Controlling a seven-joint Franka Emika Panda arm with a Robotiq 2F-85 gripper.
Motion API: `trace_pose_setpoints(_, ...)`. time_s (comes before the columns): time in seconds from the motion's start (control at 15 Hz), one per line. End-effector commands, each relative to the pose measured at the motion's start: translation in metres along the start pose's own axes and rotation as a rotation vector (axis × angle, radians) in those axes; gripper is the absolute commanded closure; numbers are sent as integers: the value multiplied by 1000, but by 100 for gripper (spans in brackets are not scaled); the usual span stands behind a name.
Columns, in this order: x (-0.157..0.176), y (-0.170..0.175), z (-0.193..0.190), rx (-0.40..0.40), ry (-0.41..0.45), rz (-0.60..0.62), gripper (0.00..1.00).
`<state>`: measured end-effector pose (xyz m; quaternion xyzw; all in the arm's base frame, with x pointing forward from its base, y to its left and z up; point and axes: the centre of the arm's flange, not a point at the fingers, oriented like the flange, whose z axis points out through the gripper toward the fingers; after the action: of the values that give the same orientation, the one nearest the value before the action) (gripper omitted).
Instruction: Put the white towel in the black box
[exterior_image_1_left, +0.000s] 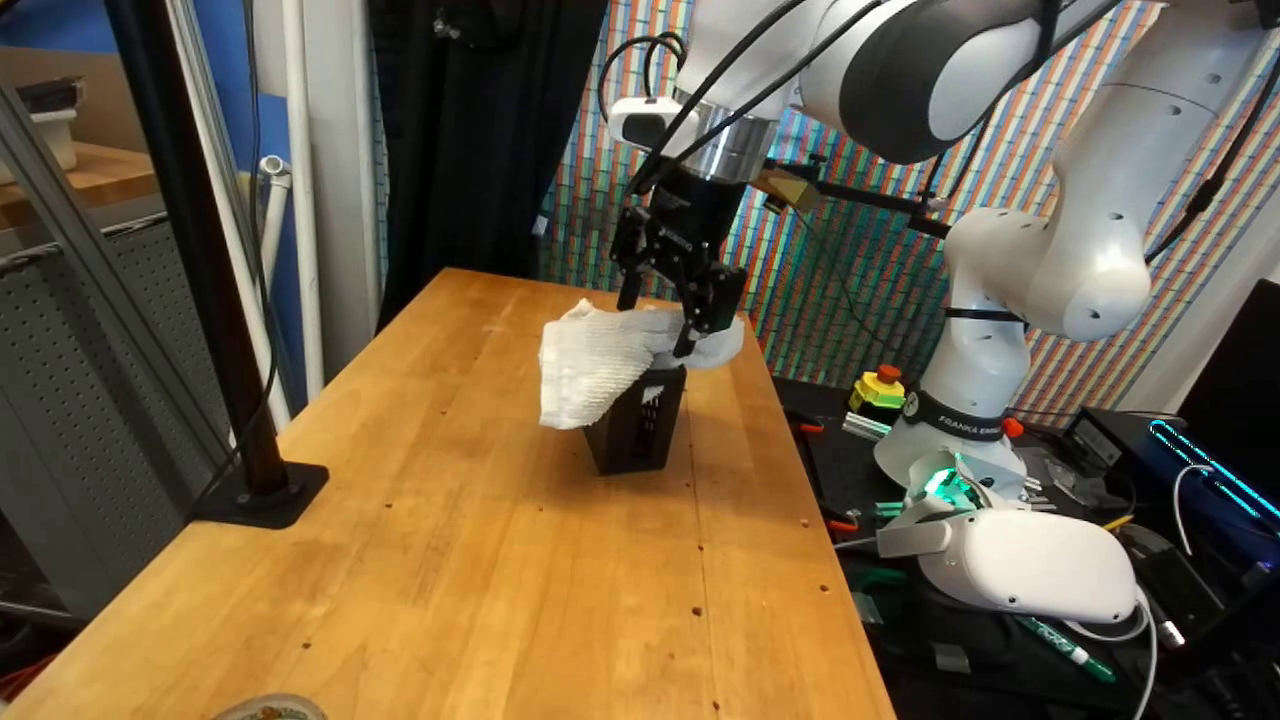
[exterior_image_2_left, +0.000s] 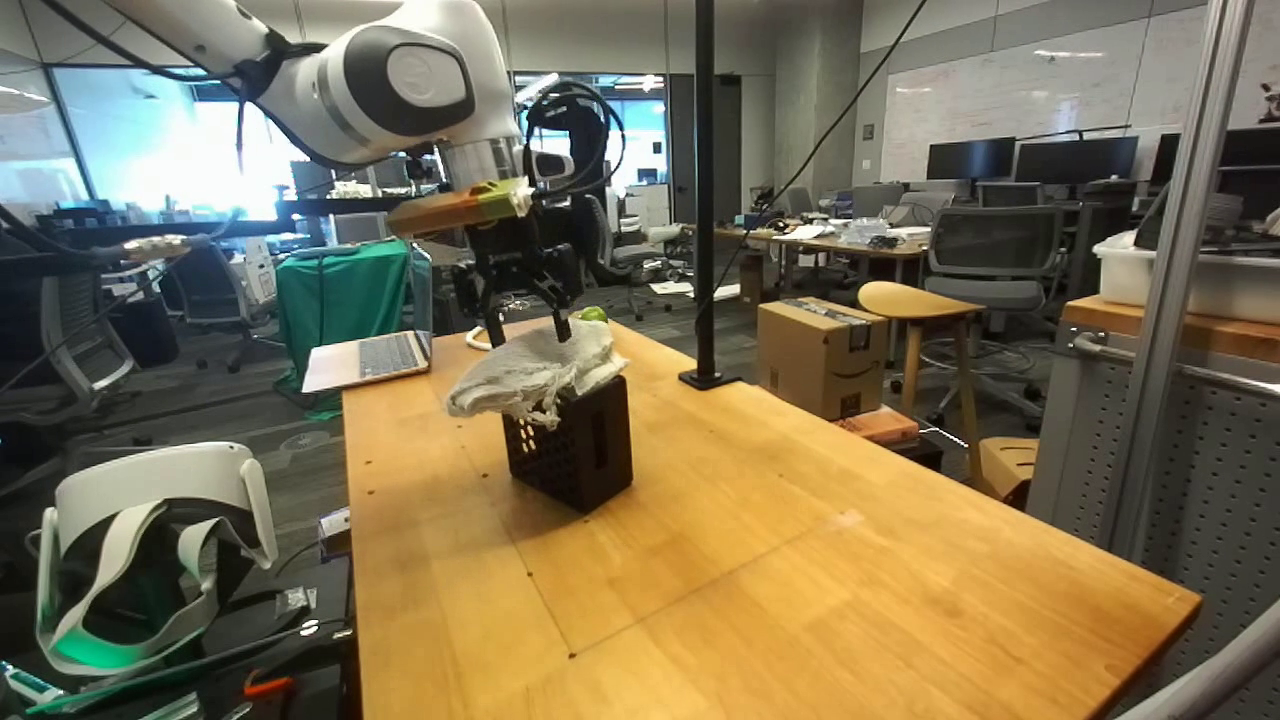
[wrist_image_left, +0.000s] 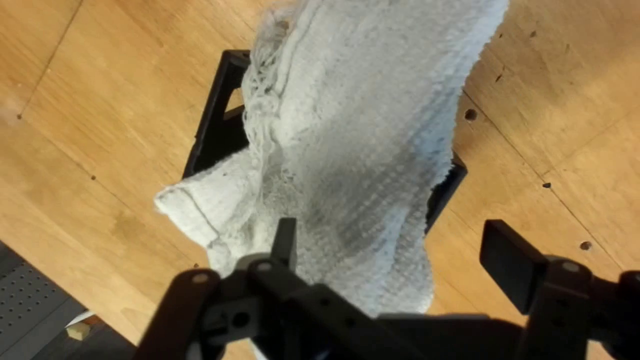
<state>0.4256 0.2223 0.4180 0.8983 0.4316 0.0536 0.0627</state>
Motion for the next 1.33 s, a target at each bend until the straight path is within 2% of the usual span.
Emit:
trace_pose_setpoints(0.0,4,-18,-36,-65,-13,-6,0)
trace_pose_setpoints(0.07,5,-22,-42,-78,-13,-8,5)
trace_pose_setpoints(0.13,5,-26,-46,-87,-11,-11,25)
trace_pose_setpoints(0.27,7,-31,-50,-104,-12,-12,30)
trace_pose_setpoints(0.73,10,-29,-34,-91,-23,-20,84)
trace_pose_setpoints(1.0,6,-20,-21,-69,-41,-8,93)
trace_pose_setpoints(1.07,5,-17,-18,-63,-45,-4,89)
trace_pose_setpoints(1.27,2,-6,-9,-54,-62,14,86)
